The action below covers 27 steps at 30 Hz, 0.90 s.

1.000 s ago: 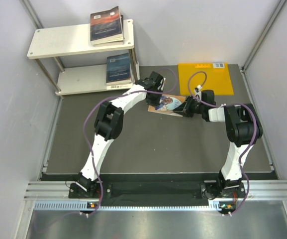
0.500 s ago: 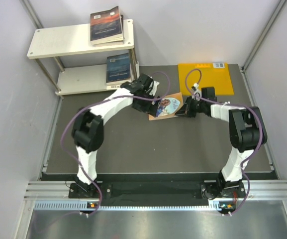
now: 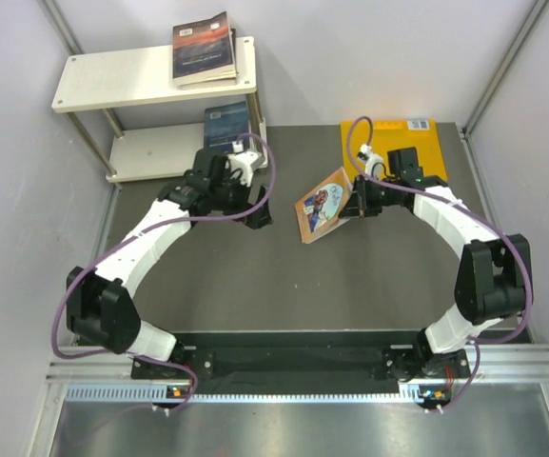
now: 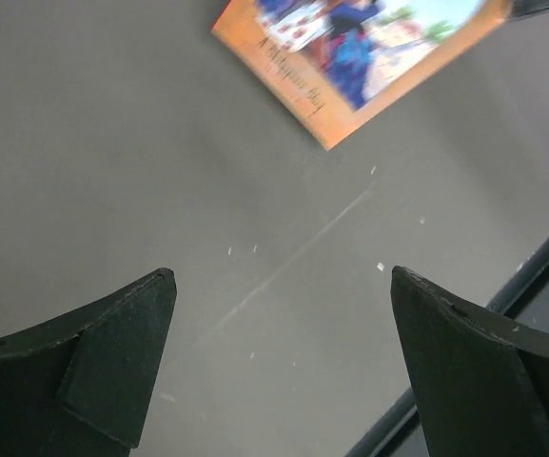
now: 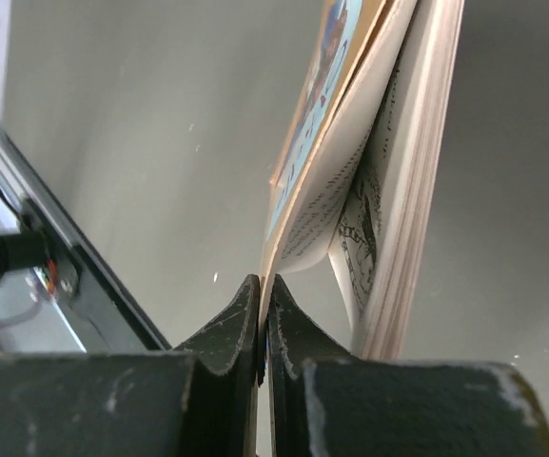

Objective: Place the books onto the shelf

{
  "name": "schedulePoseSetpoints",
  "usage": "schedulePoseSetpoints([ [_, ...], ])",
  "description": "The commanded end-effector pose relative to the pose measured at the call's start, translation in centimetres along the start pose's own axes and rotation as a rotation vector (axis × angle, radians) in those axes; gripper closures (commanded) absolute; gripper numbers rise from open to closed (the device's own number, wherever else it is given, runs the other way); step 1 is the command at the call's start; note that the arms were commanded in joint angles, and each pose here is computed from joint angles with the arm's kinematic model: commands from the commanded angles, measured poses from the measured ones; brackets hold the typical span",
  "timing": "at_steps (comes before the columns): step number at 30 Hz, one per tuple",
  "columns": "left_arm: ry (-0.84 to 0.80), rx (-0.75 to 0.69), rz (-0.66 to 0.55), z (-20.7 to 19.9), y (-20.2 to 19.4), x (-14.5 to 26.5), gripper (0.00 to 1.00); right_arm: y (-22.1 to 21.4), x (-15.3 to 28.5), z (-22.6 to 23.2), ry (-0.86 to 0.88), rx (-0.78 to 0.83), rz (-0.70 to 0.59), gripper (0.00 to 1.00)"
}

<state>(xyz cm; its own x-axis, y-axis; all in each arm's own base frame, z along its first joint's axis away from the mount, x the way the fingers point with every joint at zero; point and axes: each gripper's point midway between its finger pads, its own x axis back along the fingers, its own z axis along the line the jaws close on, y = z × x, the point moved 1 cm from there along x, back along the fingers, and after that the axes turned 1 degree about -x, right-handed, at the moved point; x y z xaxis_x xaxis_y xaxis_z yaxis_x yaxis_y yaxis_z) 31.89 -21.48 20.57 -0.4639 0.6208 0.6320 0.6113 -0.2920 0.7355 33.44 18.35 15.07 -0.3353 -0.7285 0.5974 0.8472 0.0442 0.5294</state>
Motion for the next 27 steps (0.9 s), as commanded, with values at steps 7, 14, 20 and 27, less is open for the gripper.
schedulePoseSetpoints([
  [7, -0.237, 0.152, -0.085, 0.0, -4.1, 0.5, 0.01, -1.1, 0.4, 9.7, 0.236, 0.285, 0.075, 1.0],
  [14, -0.256, 0.155, -0.346, -0.5, -1.6, 2.7, 0.01, -1.6, 1.7, 12.9, 0.404, 0.38, 0.111, 1.0],
  [20, -0.207, 0.029, -0.347, -0.1, -1.6, 3.5, 0.01, -3.5, 2.7, 14.6, 0.533, 0.431, 0.188, 1.0],
  [27, -0.29, -0.025, -0.316, -0.7, -1.7, 3.1, 0.01, -5.6, 3.8, 16.8, 0.683, 0.472, 0.27, 1.0],
])
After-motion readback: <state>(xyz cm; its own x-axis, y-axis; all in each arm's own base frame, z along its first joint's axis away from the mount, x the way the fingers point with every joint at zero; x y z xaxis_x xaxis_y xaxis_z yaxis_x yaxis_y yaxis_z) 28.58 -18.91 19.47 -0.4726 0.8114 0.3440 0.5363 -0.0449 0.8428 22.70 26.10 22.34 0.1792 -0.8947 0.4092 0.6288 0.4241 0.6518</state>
